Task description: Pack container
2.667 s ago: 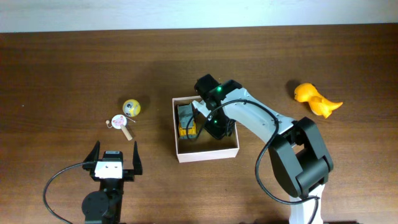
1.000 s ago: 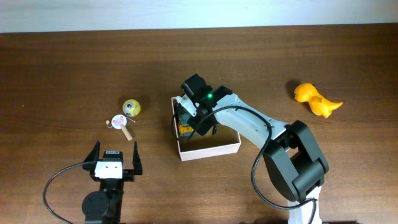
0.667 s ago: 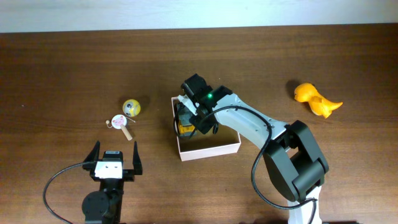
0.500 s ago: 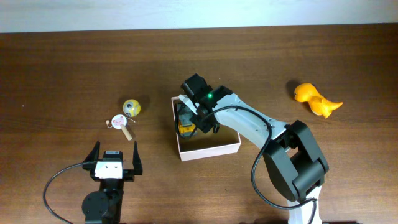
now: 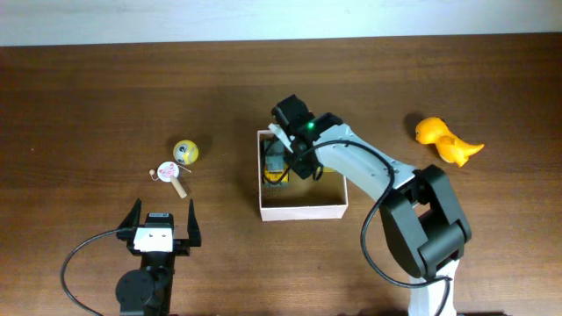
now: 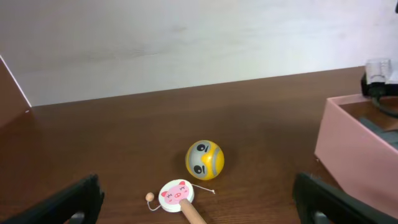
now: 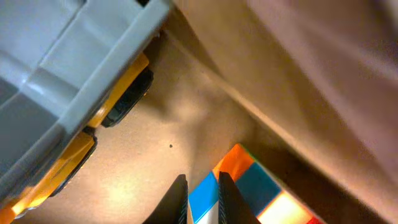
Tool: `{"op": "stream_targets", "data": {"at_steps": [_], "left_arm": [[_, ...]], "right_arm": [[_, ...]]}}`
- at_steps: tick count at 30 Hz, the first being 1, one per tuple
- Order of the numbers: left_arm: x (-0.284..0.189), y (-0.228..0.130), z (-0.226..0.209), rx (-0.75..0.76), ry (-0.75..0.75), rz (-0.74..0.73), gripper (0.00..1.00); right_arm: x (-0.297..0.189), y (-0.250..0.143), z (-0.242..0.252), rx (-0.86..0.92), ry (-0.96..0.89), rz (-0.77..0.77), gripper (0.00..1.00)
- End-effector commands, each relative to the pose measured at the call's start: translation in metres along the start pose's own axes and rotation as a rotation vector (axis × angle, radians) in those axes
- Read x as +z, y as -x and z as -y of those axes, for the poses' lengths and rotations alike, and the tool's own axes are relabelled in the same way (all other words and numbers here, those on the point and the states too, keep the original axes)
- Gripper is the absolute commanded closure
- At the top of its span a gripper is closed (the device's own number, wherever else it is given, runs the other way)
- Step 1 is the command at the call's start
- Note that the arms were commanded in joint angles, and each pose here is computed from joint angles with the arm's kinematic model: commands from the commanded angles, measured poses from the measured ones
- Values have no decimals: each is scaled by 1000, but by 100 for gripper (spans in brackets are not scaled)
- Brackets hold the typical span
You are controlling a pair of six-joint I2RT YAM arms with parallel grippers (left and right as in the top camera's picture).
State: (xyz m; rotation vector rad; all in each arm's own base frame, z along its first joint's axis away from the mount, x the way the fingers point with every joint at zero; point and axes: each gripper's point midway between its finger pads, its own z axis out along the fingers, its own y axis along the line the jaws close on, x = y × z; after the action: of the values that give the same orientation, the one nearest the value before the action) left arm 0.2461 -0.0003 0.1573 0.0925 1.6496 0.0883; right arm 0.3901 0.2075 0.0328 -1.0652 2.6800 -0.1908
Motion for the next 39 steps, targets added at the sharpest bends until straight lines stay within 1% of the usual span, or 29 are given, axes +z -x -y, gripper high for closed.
{"op": "stream_targets", "data": {"at_steps": [1, 4, 9, 13, 18, 29, 34, 39], "left_arm": [[0, -1, 3, 16, -15, 1, 1], [0, -1, 3, 16, -16, 2, 1], [0, -1, 3, 16, -16, 2, 1], [0, -1, 3, 16, -16, 2, 1], [0, -1, 3, 16, -16, 2, 1], [0, -1, 3, 16, -16, 2, 1], [0, -1, 3, 16, -16, 2, 1], [0, -1, 3, 16, -16, 2, 1]], "right_arm": [[-4, -1, 7, 4, -22, 3, 88], [-4, 0, 5, 3, -14, 6, 87], [-7, 3, 2, 3, 7, 15, 82], [-15, 15, -8, 6, 80, 55, 81], [-17, 19, -20, 2, 149, 74, 81], [-21, 26, -41, -52, 160, 91, 81], [-21, 26, -39, -49, 151, 88, 81], [-19, 23, -27, -44, 89, 74, 81]]}}
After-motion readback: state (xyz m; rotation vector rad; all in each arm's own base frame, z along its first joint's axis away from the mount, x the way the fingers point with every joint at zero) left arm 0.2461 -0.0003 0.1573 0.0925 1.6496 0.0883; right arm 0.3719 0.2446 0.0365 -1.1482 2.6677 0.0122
